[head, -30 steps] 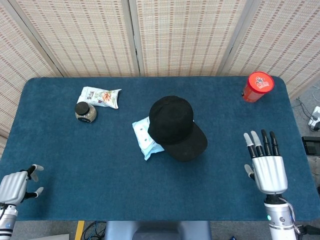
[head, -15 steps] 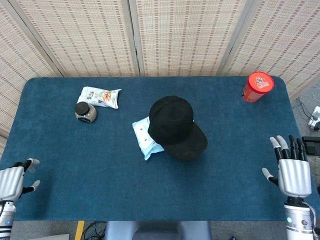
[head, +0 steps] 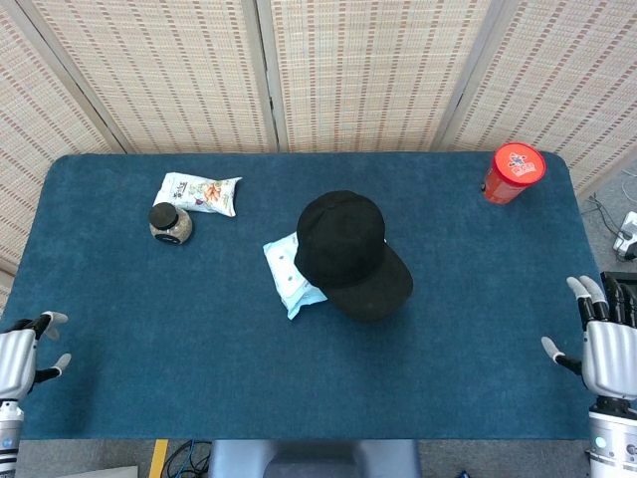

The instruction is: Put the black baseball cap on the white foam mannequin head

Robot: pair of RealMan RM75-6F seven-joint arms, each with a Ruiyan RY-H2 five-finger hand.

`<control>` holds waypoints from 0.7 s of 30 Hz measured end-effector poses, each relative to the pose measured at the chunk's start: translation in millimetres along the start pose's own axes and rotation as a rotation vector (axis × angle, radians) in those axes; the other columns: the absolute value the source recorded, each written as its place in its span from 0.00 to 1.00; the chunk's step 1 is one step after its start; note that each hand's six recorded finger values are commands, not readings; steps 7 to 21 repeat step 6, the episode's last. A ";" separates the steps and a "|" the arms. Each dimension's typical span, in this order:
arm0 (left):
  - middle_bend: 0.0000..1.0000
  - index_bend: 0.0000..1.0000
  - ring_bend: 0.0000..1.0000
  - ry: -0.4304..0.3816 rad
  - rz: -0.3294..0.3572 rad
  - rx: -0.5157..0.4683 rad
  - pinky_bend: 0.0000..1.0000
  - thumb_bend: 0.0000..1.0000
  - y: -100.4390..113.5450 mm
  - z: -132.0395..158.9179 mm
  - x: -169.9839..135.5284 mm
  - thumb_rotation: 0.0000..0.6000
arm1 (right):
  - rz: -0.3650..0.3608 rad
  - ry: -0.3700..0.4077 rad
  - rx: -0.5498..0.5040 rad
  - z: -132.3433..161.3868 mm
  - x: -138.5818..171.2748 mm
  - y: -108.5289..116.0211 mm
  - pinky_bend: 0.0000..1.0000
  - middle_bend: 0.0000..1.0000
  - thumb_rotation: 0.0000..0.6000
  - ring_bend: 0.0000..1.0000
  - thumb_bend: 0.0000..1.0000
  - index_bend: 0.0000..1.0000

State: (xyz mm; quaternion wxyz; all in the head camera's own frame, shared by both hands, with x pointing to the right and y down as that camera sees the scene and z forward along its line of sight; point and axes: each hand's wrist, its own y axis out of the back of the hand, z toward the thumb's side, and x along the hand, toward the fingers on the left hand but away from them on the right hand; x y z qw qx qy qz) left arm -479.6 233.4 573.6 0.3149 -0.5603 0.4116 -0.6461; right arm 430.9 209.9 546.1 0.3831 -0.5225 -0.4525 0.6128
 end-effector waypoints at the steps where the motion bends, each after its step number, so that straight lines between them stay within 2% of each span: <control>1: 0.48 0.36 0.36 0.002 -0.002 0.002 0.50 0.17 -0.8 -0.4 0.1 1.00 | 0.010 -0.004 -0.003 -1.1 -0.6 -1.8 0.00 0.17 1.00 0.00 0.11 0.18; 6: 0.48 0.36 0.36 0.012 -0.015 0.002 0.50 0.17 -4.7 -2.8 -0.2 1.00 | 0.044 -0.022 -0.014 -6.5 -5.5 -8.5 0.00 0.17 1.00 0.00 0.11 0.18; 21: 0.48 0.36 0.36 0.012 -0.015 0.002 0.50 0.17 -4.7 -2.8 -0.2 1.00 | 0.044 -0.022 -0.014 -6.5 -5.5 -8.5 0.00 0.17 1.00 0.00 0.11 0.18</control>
